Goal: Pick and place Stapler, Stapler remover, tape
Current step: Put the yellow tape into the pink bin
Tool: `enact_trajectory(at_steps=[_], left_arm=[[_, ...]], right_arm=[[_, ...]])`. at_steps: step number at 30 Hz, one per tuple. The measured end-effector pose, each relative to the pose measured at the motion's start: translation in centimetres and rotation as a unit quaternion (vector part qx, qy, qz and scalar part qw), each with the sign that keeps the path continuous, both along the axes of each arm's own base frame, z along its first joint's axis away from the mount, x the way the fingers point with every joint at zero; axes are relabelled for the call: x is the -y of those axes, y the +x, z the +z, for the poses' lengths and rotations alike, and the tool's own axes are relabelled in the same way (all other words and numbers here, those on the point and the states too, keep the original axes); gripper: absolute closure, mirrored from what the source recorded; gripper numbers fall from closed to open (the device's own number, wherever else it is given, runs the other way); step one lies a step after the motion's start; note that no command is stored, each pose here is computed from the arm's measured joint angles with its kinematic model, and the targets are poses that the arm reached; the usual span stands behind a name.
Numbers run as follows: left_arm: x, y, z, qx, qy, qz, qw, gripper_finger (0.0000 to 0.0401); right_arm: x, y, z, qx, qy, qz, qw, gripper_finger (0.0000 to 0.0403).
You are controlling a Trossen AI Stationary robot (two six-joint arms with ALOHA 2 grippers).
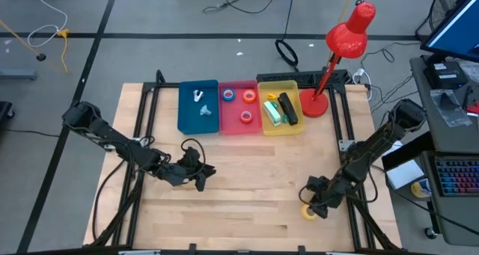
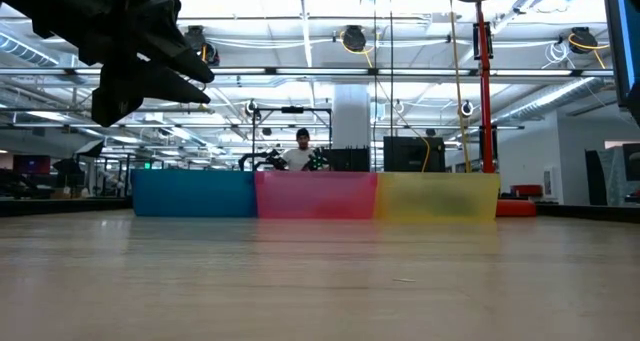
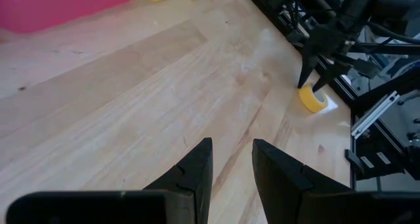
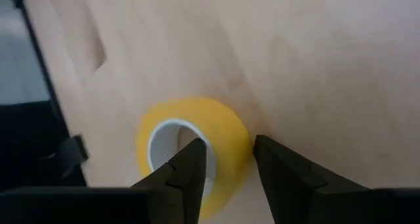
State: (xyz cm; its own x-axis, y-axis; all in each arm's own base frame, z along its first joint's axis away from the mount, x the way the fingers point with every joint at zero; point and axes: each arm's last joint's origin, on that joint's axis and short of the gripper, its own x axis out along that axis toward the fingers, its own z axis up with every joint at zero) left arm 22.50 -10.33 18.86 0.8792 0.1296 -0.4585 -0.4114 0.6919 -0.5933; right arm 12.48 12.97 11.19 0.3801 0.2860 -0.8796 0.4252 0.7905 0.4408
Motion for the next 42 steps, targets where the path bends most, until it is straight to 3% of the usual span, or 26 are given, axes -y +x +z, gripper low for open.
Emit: enact_trajectory(at_steps=[9, 13, 18, 24, 28, 32, 37, 42], left_arm=[[0.0, 0.0, 0.0, 0.0, -0.002, 0.001, 1.0, 0.0293], [0.0, 0.0, 0.0, 0.0, -0.002, 0.001, 1.0, 0.0293], [0.0, 0.0, 0.0, 0.001, -0.007, 0.004, 1.0, 0.0293], [0.0, -0.1, -0.1, -0.009, 0.001, 0.002, 1.0, 0.0293], [-0.3, -0.4, -0.7, -0.043, 0.026, 0.001, 0.999, 0.0293], [-0.9, -0.3, -0.9, -0.044, -0.016, 0.041, 0.998, 0.0293], [-2.3, 0.1, -0.7, -0.055, 0.01, 0.042, 0.998, 0.0293], [-4.7, 0.4, 0.7, -0.05, 0.046, -0.002, 0.998, 0.0293]], right_arm=[[0.6, -0.2, -0.3, -0.017, -0.03, 0.01, 0.999, 0.0366], [0.4, 0.0, -0.1, -0.007, -0.022, 0.01, 1.0, 0.0371], [0.5, 1.3, 1.0, 0.066, 0.019, 0.017, 0.998, 0.0371], [3.1, 3.9, 3.9, 0.204, 0.019, -0.039, 0.978, 0.0371], [5.7, 5.7, 6.0, 0.301, -0.003, -0.074, 0.951, 0.0371], [8.4, 7.6, 8.3, 0.356, -0.062, -0.097, 0.927, 0.0371], [11.4, 10.1, 11.4, 0.388, -0.152, -0.106, 0.903, 0.0371], [14.2, 12.6, 13.5, 0.383, -0.22, -0.114, 0.89, 0.0371]])
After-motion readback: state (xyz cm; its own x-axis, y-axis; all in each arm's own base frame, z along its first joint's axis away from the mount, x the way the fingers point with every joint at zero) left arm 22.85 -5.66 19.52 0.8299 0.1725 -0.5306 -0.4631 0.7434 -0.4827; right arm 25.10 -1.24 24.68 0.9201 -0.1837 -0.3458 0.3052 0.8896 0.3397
